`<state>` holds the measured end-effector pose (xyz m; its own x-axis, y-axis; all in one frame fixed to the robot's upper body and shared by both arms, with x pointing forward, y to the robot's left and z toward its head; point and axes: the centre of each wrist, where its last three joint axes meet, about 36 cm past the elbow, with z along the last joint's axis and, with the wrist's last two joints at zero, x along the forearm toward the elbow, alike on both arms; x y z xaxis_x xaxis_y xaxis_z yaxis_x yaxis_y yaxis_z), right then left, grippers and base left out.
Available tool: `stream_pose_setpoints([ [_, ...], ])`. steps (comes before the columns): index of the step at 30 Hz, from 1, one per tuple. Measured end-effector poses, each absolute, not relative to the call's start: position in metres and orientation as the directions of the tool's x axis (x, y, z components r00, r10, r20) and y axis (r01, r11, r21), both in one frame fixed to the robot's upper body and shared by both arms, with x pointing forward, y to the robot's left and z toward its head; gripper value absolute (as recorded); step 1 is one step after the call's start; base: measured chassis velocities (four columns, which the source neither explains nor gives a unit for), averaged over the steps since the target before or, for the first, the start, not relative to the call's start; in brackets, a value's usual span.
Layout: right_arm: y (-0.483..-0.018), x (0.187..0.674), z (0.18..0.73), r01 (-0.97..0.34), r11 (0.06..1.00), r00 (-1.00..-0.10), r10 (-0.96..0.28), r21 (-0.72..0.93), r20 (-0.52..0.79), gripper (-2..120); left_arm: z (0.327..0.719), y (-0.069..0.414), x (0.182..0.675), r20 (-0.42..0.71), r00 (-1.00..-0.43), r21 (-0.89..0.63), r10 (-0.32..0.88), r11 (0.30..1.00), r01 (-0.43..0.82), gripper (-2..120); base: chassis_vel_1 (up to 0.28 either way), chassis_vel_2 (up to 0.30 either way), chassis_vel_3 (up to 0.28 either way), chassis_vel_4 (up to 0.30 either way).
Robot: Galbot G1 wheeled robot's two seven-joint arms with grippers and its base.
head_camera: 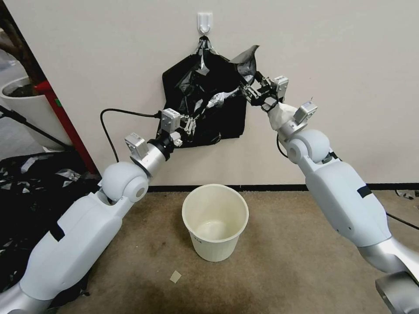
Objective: Place a trash bag onto the trash bin.
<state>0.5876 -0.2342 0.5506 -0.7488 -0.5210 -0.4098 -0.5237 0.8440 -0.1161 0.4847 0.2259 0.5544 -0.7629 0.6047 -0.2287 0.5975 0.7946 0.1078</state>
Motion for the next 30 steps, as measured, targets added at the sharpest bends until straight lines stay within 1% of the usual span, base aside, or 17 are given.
stream_pose_setpoints([
  [1,-0.234,0.588,0.551,-0.524,0.844,-0.749,-0.521,-0.116,-0.41,30,0.554,0.226,0.485,-0.229,-0.763,0.108,0.605,0.795,0.598,0,0.0,0.0,0.0,0.0],
  [4,-0.235,0.583,0.547,-0.516,0.85,-0.748,-0.509,-0.11,-0.426,16,0.554,0.227,0.483,-0.229,-0.764,0.107,0.603,0.796,0.596,0,0.0,0.0,0.0,0.0],
  [5,-0.235,0.583,0.547,-0.516,0.85,-0.748,-0.509,-0.11,-0.426,16,0.554,0.227,0.483,-0.229,-0.764,0.107,0.603,0.796,0.596,0,0.0,0.0,0.0,0.0],
  [6,-0.233,0.576,0.544,-0.515,0.851,-0.749,-0.505,-0.103,-0.429,10,0.554,0.227,0.481,-0.23,-0.765,0.105,0.601,0.797,0.594,0,0.0,0.0,0.0,0.0],
  [8,-0.232,0.571,0.542,-0.517,0.85,-0.748,-0.506,-0.101,-0.429,7,0.554,0.227,0.481,-0.231,-0.766,0.104,0.6,0.798,0.594,0,0.0,0.0,0.0,0.0],
  [9,-0.232,0.562,0.54,-0.522,0.847,-0.747,-0.51,-0.099,-0.426,0,0.554,0.228,0.479,-0.233,-0.767,0.103,0.598,0.799,0.592,0,0.0,0.0,0.0,0.0],
  [12,-0.232,0.548,0.534,-0.528,0.845,-0.751,-0.513,-0.088,-0.415,0,0.554,0.229,0.477,-0.235,-0.768,0.102,0.596,0.8,0.591,0,0.0,0.0,0.0,0.0],
  [14,-0.232,0.522,0.528,-0.539,0.841,-0.766,-0.51,-0.042,-0.392,0,0.553,0.23,0.473,-0.238,-0.771,0.096,0.591,0.804,0.587,0,0.0,0.0,0.0,0.0],
  [15,-0.232,0.522,0.528,-0.539,0.841,-0.766,-0.51,-0.042,-0.392,0,0.553,0.23,0.473,-0.238,-0.771,0.096,0.591,0.804,0.587,0,0.0,0.0,0.0,0.0],
  [18,-0.23,0.48,0.517,-0.54,0.841,-0.792,-0.5,0.021,-0.35,0,0.552,0.233,0.46,-0.249,-0.782,0.078,0.572,0.816,0.572,0,0.0,0.0,0.0,0.0],
  [19,-0.23,0.48,0.517,-0.54,0.841,-0.792,-0.5,0.021,-0.35,0,0.552,0.233,0.46,-0.249,-0.782,0.078,0.572,0.816,0.572,0,0.0,0.0,0.0,0.0],
  [22,-0.22,0.431,0.507,-0.522,0.847,-0.825,-0.472,0.1,-0.309,0,0.543,0.235,0.435,-0.238,-0.804,0.055,0.544,0.834,0.548,0,0.0,0.0,0.0,0.0],
  [23,-0.22,0.431,0.507,-0.522,0.847,-0.825,-0.472,0.1,-0.309,0,0.543,0.235,0.435,-0.238,-0.804,0.055,0.544,0.834,0.548,0,0.0,0.0,0.0,0.0],
  [25,-0.208,0.389,0.504,-0.504,0.849,-0.846,-0.446,0.162,-0.291,0,0.534,0.239,0.409,-0.212,-0.821,0.029,0.53,0.843,0.537,0,0.0,0.0,0.0,0.0],
  [27,-0.207,0.384,0.504,-0.501,0.849,-0.848,-0.444,0.168,-0.289,0,0.533,0.239,0.406,-0.21,-0.823,0.026,0.528,0.844,0.535,0,0.0,0.0,0.0,0.0],
  [28,-0.201,0.367,0.503,-0.492,0.849,-0.856,-0.43,0.195,-0.286,0,0.533,0.241,0.393,-0.207,-0.827,0.015,0.523,0.847,0.532,0,0.0,0.0,0.0,0.0],
  [30,-0.196,0.354,0.504,-0.485,0.846,-0.861,-0.419,0.22,-0.287,0,0.534,0.242,0.385,-0.209,-0.828,0.01,0.52,0.848,0.53,0,0.0,0.0,0.0,0.0],
])
